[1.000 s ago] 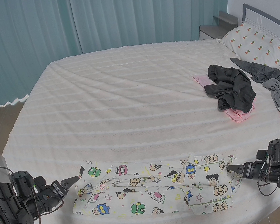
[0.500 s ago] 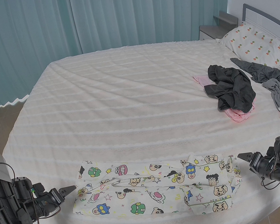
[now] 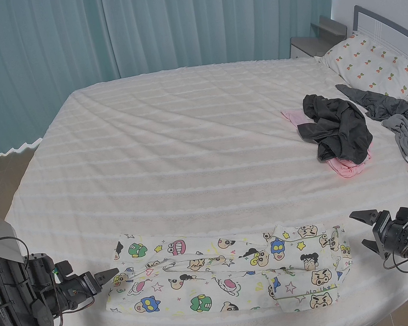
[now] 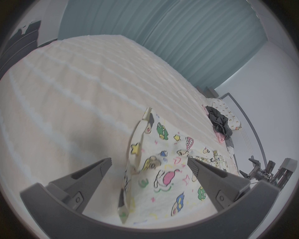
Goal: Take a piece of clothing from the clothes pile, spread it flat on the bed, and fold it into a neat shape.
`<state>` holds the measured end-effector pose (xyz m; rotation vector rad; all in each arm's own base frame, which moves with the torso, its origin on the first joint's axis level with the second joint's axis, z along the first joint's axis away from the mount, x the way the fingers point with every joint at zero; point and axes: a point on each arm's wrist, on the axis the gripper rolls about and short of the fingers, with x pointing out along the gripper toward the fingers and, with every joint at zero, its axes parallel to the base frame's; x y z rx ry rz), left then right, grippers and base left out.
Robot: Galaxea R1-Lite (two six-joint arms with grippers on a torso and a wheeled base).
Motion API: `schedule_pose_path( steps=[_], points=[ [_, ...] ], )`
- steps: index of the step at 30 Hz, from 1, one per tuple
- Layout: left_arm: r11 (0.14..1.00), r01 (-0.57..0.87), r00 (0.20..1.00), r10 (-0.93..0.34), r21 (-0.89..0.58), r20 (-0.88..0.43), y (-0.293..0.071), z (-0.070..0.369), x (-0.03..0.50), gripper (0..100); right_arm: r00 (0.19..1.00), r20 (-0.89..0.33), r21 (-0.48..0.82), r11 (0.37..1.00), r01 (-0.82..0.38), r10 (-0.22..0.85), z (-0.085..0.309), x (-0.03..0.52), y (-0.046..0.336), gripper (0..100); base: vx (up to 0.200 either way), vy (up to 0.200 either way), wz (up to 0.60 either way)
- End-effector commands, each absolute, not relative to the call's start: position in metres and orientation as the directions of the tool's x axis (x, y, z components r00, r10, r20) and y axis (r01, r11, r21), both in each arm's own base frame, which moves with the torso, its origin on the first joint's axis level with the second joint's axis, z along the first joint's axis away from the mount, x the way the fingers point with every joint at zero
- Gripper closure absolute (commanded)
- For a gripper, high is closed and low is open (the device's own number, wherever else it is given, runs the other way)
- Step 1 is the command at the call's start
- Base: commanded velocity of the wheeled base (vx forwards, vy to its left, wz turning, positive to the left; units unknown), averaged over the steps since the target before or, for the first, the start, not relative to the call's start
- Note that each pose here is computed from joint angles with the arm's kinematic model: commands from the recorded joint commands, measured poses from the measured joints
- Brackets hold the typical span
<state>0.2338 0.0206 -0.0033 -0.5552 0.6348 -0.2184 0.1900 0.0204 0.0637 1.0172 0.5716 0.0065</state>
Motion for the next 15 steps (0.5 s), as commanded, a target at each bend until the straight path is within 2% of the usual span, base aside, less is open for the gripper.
schedule_pose_path(
  steps=[1,3,4,9,12,13,14,15],
  points=[
    [0.853,0.116,0.838,-0.359,-0.508,-0.411,0.012,0.019,0.276,0,0.853,-0.433,0.816,0.530,0.233,0.292,0.073,0.176,0.020,0,0.000,0.000,0.00],
    [0.860,0.094,0.850,-0.332,-0.502,-0.409,0.011,0.031,0.287,0,0.852,-0.435,0.816,0.529,0.235,0.292,0.073,0.177,0.020,0,0.000,0.000,0.00],
    [0.852,0.058,0.846,-0.319,-0.521,-0.427,0.006,0.055,0.302,0,0.852,-0.435,0.816,0.529,0.235,0.292,0.073,0.177,0.020,0,0.000,0.000,0.00],
    [0.865,-0.033,0.748,-0.311,-0.501,-0.587,0.000,0.120,0.310,0,0.847,-0.444,0.812,0.530,0.242,0.293,0.072,0.176,0.020,0,0.000,0.000,0.00],
    [0.938,0.067,0.632,-0.304,-0.341,-0.713,0.014,0.119,0.297,0,0.843,-0.451,0.810,0.531,0.247,0.295,0.071,0.175,0.020,0,0.000,0.000,0.00],
    [0.943,0.090,0.616,-0.306,-0.321,-0.726,0.018,0.116,0.295,0,0.842,-0.451,0.810,0.532,0.246,0.297,0.071,0.175,0.021,0,0.000,0.000,0.00],
    [0.937,0.197,0.578,-0.347,-0.287,-0.738,0.027,0.107,0.289,0,0.840,-0.453,0.809,0.533,0.247,0.299,0.071,0.175,0.021,0,0.000,0.000,0.00],
    [0.924,0.243,0.559,-0.383,-0.296,-0.735,0.027,0.102,0.288,0,0.839,-0.454,0.809,0.533,0.248,0.299,0.071,0.175,0.021,0,0.000,0.000,0.00]
  ],
)
